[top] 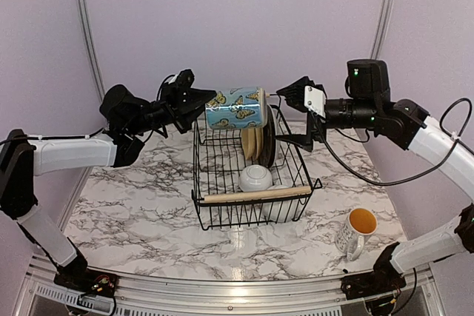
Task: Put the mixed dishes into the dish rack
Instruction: Pass from the left arm to the right
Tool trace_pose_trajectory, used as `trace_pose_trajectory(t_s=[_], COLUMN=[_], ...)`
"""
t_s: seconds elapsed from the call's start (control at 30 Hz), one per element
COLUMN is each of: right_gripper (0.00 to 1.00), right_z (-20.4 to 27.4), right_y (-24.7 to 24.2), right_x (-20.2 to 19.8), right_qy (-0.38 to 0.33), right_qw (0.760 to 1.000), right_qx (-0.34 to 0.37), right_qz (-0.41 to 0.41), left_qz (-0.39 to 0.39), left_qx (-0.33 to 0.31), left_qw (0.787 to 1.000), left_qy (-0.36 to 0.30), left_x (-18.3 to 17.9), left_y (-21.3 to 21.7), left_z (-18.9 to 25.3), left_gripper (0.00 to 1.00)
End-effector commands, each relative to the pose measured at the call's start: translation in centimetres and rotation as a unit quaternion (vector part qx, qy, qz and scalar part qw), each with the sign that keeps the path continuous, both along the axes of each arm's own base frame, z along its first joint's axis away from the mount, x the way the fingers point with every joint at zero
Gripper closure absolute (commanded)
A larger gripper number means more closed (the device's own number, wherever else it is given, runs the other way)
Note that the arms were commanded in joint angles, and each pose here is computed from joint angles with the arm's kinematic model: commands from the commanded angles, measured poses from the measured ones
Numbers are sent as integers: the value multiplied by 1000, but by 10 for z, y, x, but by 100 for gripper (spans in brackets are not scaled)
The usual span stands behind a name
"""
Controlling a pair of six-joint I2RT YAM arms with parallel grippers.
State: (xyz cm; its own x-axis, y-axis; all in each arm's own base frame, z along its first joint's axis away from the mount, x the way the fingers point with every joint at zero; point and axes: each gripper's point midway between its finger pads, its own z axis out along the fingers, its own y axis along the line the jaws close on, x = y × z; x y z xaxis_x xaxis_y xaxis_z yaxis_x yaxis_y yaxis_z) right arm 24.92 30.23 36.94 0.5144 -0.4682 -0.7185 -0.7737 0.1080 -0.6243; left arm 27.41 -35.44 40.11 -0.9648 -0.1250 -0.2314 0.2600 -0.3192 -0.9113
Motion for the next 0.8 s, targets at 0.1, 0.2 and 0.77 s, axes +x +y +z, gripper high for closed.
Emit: trace_pose_trajectory(t_s=[0.1,0.2,0.77], right_gripper=[1,2,4], right_z=[14,14,15], right_y=[16,19,47], right_x=[-1,-4,-10], right_qy=[-28,-23,-20], right_qw=[999,999,998], right_qx=[16,19,20], right_qz=[22,35,53], left_qz=[-29,-35,-62], left_qx=[-72,-79,-93], left_qw=[995,995,993], left_qy=[-61,-55,-48], left_x=[-19,-19,-27], left_y=[13,13,17], left_z=[42,40,35], left_gripper=[100,100,100])
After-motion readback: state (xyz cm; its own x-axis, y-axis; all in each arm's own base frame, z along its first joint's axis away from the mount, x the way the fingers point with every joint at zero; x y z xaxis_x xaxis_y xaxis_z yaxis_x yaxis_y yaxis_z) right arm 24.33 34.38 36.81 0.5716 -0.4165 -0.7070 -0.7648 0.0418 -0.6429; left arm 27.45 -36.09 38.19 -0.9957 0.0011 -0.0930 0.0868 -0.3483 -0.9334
